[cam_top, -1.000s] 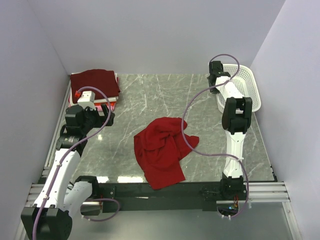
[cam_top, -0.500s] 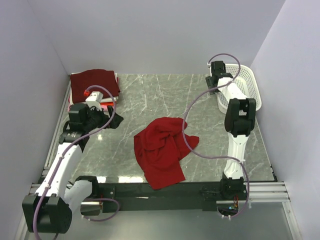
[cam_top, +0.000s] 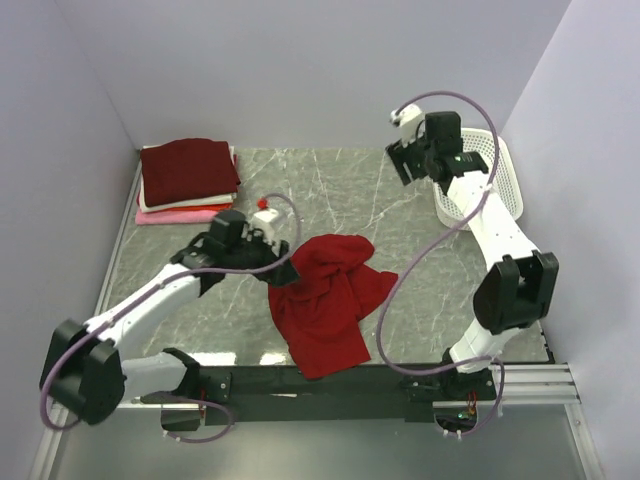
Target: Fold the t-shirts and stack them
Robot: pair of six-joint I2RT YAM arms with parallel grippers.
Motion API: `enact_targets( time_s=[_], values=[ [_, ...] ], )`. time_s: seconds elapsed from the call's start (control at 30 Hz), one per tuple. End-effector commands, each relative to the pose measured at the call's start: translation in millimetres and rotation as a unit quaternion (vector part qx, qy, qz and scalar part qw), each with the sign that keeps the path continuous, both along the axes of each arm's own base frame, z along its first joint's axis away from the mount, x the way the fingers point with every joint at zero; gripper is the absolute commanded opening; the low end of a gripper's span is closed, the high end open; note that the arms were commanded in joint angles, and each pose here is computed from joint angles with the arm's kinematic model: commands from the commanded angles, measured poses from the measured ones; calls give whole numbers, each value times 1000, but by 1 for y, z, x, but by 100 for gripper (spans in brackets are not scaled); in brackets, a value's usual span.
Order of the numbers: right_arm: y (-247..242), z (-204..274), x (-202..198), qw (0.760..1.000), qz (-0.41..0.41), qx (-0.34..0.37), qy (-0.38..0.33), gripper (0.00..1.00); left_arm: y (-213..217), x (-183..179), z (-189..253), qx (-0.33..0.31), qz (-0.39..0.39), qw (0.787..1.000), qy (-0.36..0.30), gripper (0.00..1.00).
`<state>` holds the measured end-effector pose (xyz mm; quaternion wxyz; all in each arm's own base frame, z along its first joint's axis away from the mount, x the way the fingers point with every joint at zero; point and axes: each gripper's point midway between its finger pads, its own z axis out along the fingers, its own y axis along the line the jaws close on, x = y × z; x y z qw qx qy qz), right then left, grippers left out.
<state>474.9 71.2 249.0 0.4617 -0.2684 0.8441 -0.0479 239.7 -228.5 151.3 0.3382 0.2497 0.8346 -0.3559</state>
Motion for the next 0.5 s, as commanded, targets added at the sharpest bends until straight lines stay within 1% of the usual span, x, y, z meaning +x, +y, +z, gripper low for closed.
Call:
enact_targets(
  time_s=[0.0,0.03,0.07,0.1,0.13,0.17,0.2,0.27,0.33,0.37,0.43,0.47],
  values=[
    [61,-36,-69,973,197,76,97,72,-22,5,-2,48,-10,999,-14,76],
    [81,-38,-91,952,261,113,112,70,-25,2,-8,61,-13,998,-4,74],
    [87,-45,-106,941,291,121,124,70,-34,-4,-12,72,-20,997,-1,74],
    [91,-60,-123,929,315,130,146,70,-36,3,-17,93,-6,996,-2,74],
    [98,-61,-135,914,352,138,146,70,-39,2,-20,104,-2,995,0,74],
    [99,-69,-143,908,359,143,162,70,-49,-3,-27,119,-12,993,2,74],
    [100,-81,-148,902,363,147,180,69,-53,3,-24,127,-4,992,-9,71],
    [104,-93,-158,889,380,150,205,69,-64,1,-34,144,-5,990,-4,70],
    [112,-108,-161,880,381,167,230,66,-68,9,-41,163,15,986,-14,70],
    [116,-113,-162,876,378,176,240,66,-73,7,-50,176,15,984,-10,70],
    [129,-125,-171,866,385,175,266,65,-80,8,-53,184,19,983,-12,70],
    [136,-129,-174,864,391,166,270,65,-80,8,-61,201,23,979,-14,70]
  ],
)
